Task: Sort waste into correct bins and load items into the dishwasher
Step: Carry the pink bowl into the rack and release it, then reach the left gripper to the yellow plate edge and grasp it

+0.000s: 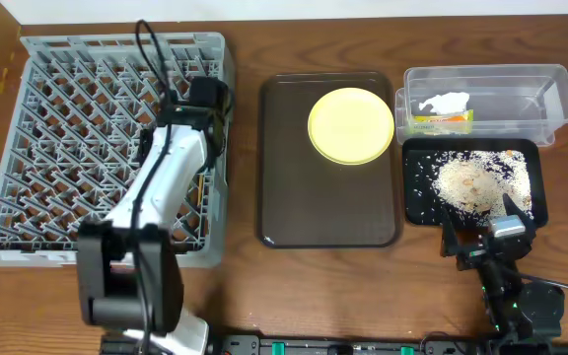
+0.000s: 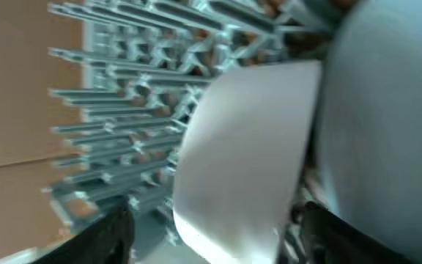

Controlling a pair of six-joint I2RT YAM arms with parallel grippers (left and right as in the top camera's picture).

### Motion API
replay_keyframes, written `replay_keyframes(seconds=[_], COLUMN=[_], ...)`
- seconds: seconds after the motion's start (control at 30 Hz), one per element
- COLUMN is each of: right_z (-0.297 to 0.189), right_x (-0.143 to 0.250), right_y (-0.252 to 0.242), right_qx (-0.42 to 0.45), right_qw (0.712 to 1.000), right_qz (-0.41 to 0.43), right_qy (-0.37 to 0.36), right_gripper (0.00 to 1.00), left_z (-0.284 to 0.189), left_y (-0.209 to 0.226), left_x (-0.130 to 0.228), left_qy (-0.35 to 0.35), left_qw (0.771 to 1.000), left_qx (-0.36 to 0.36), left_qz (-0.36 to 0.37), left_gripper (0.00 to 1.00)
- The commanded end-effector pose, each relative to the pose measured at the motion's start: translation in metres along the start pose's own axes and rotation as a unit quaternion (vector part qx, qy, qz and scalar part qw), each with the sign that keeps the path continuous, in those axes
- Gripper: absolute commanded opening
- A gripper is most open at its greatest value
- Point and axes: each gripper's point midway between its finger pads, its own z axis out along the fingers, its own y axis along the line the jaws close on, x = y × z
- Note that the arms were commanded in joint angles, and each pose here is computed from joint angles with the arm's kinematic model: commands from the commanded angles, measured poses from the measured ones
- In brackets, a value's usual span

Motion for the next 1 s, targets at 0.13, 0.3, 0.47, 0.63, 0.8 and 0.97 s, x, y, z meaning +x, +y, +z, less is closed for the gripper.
replay_keyframes(seconds=[0.13, 0.3, 0.47, 0.63, 0.8, 0.97], right_z=[0.000, 0.000, 0.000, 0.000, 0.000, 0.000], right_x=[0.001, 0.001, 0.001, 0.001, 0.001, 0.002], right_y=[-0.003, -0.003, -0.003, -0.003, -0.003, -0.003], right_qx=[0.007, 0.007, 0.007, 0.007, 0.007, 0.007], right_qw=[1.000, 1.000, 1.000, 1.000, 1.000, 1.000], right_qz=[0.004, 0.004, 0.004, 0.005, 0.005, 0.005], right_qy=[0.001, 0.001, 0.001, 0.002, 0.002, 0.002], right_gripper=[0.99, 0.99, 0.99, 0.99, 0.99, 0.99], left_z=[-0.101, -0.196, -0.244, -0.258, -0.257, -0.296], left_y=[-0.029, -0.051, -0.058, -0.063, -0.063, -0.079], left_x=[0.014, 0.061, 0.089, 0.099, 0.100, 0.045], left_qy=[-0.044, -0.050, -0.101, -0.113, -0.112, -0.186], left_qw=[0.951, 0.868, 0.843, 0.833, 0.834, 0.779], left_qx=[0.299, 0.494, 0.526, 0.536, 0.536, 0.598], left_qz=[-0.069, -0.023, 0.045, 0.072, 0.072, 0.022], left_gripper=[0.77, 0.78, 0.88, 0.89, 0.94, 0.95])
